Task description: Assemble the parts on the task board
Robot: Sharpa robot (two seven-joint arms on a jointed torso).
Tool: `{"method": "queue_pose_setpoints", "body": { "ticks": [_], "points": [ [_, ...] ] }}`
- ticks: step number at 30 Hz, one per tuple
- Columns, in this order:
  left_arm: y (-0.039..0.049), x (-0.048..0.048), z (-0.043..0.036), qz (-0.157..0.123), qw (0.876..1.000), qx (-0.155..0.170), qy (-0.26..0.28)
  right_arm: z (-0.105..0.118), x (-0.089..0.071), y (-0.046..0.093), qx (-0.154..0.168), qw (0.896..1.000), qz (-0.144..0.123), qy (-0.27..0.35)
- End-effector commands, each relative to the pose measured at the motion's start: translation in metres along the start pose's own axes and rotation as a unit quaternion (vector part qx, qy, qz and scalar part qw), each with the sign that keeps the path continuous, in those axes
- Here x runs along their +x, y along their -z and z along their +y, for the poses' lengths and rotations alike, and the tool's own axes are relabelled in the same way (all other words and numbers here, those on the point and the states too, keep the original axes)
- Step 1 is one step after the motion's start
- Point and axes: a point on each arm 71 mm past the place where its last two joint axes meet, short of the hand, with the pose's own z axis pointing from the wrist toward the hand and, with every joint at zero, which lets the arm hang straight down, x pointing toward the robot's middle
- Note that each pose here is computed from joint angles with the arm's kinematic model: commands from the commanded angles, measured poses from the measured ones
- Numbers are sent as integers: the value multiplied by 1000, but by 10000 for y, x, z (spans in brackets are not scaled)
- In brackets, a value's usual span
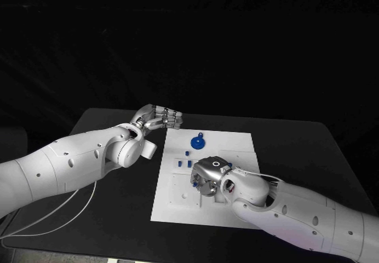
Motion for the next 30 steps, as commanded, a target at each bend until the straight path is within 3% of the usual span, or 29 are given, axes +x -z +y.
{"method": "queue_pose_setpoints", "body": {
  "ticks": [1, 15, 30],
  "points": [
    [-5, 12, -16, 4, 1000, 3, 4, -11, 58, 7, 2, 1000, 14, 12],
    [-4, 8, -13, 4, 1000, 2, 4, -18, 105, 5, 4, 1000, 21, 2],
    [0, -4, -8, 4, 1000, 0, 4, -84, 1, 148, 11, 999, -23, -19]
  ]
}}
